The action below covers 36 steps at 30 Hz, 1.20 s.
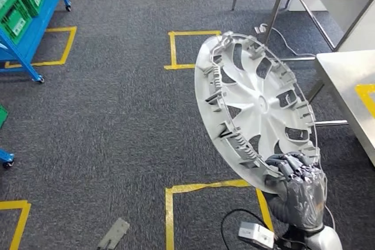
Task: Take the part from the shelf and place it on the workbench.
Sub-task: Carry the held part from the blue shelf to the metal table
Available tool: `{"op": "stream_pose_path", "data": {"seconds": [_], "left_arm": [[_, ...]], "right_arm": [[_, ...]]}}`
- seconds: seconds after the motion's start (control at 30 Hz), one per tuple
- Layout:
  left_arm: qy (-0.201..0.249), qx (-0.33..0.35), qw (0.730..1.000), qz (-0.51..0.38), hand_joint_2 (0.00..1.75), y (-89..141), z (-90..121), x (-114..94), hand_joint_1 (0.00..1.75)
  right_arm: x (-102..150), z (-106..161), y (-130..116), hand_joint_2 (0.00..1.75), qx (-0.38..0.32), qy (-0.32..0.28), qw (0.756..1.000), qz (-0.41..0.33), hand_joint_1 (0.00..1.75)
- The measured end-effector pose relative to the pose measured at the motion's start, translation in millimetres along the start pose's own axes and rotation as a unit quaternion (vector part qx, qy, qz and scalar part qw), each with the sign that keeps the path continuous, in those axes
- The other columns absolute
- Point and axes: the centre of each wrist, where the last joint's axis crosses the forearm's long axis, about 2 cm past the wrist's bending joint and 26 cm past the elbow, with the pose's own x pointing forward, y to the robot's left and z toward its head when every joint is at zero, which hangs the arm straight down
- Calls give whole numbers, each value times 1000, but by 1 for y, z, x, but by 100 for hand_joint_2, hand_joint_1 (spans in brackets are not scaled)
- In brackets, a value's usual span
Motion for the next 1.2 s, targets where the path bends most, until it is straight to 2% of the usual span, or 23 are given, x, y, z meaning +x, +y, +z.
{"op": "stream_pose_path", "data": {"seconds": [0.83, 1.2], "left_arm": [[12, 10, 1000, 2, 175, 15, 8, -24, 0], [5, 15, 1000, -1, 175, 17, 6, -21, 0]], "right_arm": [[1, 6, 5, 175, -7, 7, 1000, -2, 175], [3, 11, 4, 175, -13, 10, 1000, 2, 175]]}}
